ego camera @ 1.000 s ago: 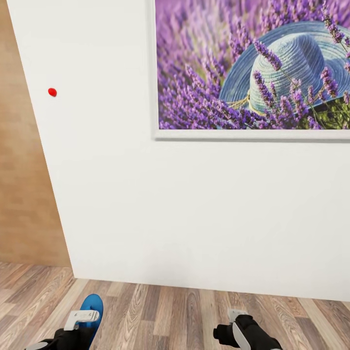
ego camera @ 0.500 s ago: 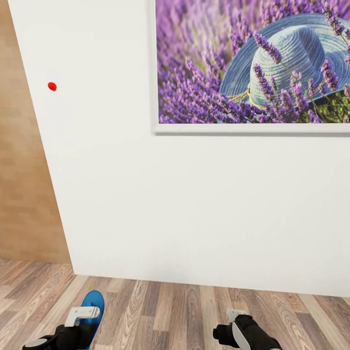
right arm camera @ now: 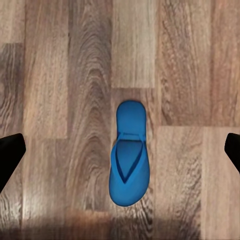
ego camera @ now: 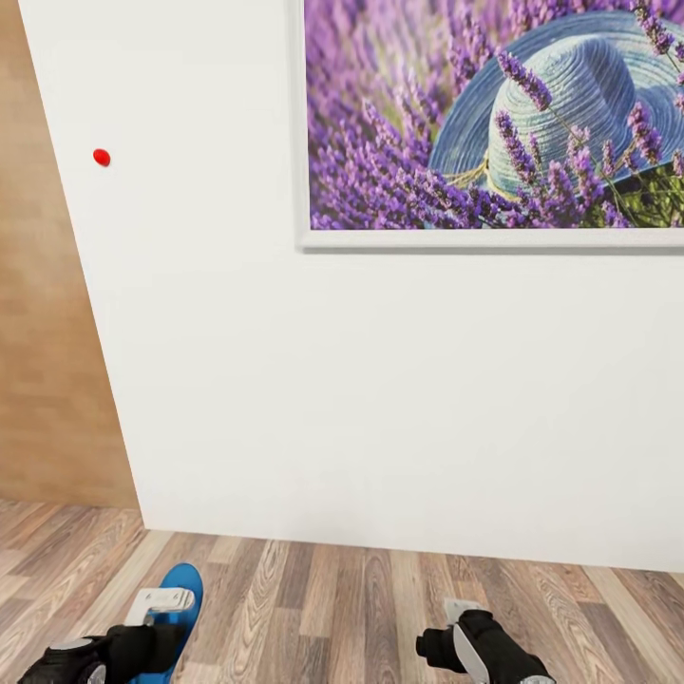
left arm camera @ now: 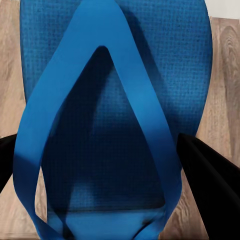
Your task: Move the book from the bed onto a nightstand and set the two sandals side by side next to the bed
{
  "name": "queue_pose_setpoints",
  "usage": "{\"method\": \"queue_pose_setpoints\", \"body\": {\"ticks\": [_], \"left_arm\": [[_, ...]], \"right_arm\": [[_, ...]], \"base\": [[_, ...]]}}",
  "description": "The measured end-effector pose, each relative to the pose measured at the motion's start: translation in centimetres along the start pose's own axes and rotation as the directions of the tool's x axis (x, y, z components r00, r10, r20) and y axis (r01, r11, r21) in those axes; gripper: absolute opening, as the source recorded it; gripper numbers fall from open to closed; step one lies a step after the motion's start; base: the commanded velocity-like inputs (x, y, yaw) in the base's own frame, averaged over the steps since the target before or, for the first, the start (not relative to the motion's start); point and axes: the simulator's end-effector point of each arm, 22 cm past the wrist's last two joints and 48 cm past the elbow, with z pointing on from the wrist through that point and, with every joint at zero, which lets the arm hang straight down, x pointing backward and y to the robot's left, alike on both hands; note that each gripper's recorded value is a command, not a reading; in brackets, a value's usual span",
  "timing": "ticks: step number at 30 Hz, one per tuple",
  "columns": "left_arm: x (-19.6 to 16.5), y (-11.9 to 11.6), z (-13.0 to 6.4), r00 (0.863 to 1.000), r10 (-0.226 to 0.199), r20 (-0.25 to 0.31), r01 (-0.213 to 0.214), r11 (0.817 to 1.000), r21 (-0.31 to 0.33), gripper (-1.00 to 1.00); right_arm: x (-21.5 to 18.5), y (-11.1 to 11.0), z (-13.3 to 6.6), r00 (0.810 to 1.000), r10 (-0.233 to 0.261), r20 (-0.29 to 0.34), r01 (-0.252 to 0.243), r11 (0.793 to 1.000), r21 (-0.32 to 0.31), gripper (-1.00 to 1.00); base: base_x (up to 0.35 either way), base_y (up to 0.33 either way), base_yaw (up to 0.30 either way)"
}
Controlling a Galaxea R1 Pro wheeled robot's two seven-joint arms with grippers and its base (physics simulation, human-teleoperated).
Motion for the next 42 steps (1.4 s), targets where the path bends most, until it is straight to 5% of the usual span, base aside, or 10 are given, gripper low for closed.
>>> {"method": "queue_pose_setpoints", "body": {"ticks": [8, 23, 42], "left_arm": [[1.1, -0.3, 0.9, 0.998, 0.000, -0.066, 0.001, 1.000, 0.003, -1.00], [4.0, -0.2, 2.9, 0.997, -0.011, -0.071, 0.011, 1.000, 0.003, -1.00], [6.5, -0.1, 5.1, 0.989, -0.013, -0.149, 0.013, 1.000, -0.002, -1.00]], "right_arm": [[0.3, -0.2, 1.2, 1.000, -0.001, 0.008, 0.001, 1.000, 0.003, 1.00], [1.9, -0.5, 3.7, 1.000, 0.000, 0.016, 0.000, 1.000, 0.003, 1.00], [4.7, -1.2, 6.3, 0.998, 0.005, -0.062, -0.003, 1.000, 0.028, 1.00]], "base": [[0.000, 0.000, 0.000], [0.000, 0.000, 0.000], [0.000, 0.000, 0.000]]}}
